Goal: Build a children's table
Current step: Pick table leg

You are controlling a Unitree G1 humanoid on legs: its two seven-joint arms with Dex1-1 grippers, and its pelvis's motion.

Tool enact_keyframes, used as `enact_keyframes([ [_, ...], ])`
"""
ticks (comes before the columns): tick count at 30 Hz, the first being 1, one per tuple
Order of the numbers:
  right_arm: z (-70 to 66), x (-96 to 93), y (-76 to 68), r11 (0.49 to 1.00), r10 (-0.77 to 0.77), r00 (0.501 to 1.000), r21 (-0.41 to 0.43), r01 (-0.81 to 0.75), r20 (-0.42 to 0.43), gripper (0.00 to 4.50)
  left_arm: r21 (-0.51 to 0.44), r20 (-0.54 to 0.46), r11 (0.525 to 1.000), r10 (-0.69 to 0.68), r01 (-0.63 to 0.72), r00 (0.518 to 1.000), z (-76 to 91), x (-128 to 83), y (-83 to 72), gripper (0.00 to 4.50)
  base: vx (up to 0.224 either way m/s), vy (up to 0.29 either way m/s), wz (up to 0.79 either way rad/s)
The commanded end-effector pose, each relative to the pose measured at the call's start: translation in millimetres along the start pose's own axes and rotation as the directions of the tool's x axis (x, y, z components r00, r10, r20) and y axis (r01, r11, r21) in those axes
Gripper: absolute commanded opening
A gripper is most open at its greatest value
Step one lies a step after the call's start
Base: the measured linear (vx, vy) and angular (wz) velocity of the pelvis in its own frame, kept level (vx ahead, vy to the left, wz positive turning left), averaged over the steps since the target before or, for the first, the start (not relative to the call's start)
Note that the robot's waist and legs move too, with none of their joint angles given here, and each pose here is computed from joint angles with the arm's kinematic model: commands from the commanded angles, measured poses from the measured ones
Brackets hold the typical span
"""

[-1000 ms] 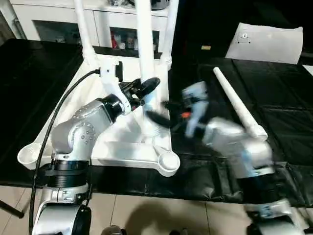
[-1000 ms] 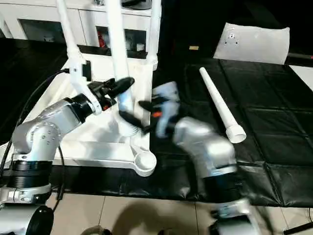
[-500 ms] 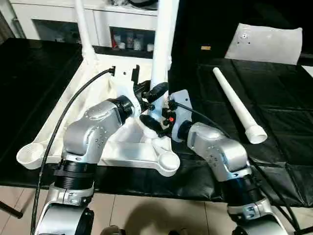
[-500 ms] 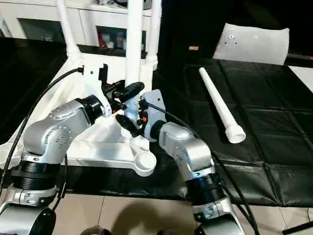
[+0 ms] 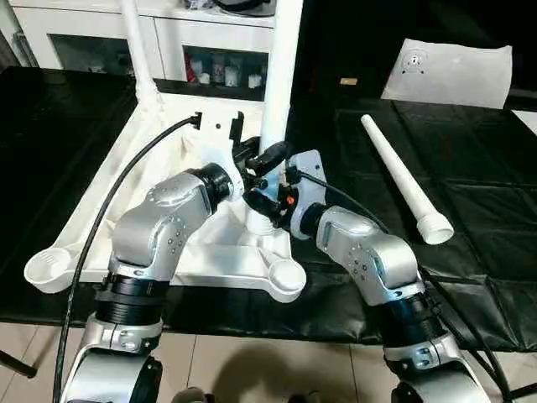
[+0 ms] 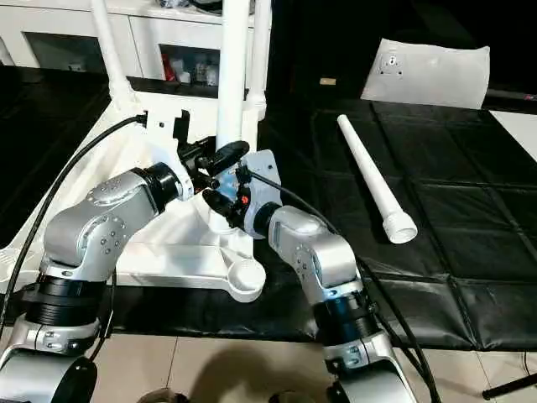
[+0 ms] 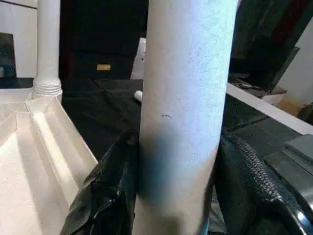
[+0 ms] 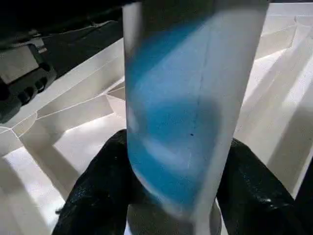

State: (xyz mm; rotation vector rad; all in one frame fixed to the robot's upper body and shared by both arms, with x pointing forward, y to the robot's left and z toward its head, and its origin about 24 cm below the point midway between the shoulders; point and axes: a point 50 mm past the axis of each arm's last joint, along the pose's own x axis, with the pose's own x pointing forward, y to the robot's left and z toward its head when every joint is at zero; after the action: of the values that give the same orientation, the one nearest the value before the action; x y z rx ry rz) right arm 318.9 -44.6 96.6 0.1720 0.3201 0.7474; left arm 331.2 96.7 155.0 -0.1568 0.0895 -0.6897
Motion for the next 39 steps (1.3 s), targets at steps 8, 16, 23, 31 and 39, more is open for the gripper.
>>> enact_keyframes([
  [8,5.4,-0.5,-4.4,1.000,-0.003,1.000,0.006,0.003,0.031,1.93,0.044,0.029,0.999,0.022,-0.023,0.999,11.6,2,-1.2,1.90,0.000,0.000,0.00],
  [16,11.1,-4.5,-3.0,0.998,0.066,0.995,-0.002,-0.066,0.078,1.93,-0.004,0.026,0.999,-0.044,0.044,0.999,13.0,1,-3.6,2.88,0.000,0.000,0.00],
  [23,13.8,-17.1,-5.5,0.984,0.179,0.977,0.005,-0.180,0.117,1.93,-0.110,0.084,0.984,-0.129,0.138,0.988,23.6,-3,-6.1,3.34,0.000,0.000,0.00],
  [31,21.6,-45.9,-4.9,0.892,0.449,0.882,-0.017,-0.452,0.145,1.93,-0.195,0.073,0.934,-0.291,0.300,0.954,30.2,-18,3.4,3.74,0.000,0.000,0.00],
  [39,26.6,-61.1,-11.1,0.839,0.541,0.831,-0.013,-0.544,0.130,1.93,-0.191,0.078,0.878,-0.431,0.438,0.899,36.6,-27,-7.9,3.74,0.000,0.000,0.00],
])
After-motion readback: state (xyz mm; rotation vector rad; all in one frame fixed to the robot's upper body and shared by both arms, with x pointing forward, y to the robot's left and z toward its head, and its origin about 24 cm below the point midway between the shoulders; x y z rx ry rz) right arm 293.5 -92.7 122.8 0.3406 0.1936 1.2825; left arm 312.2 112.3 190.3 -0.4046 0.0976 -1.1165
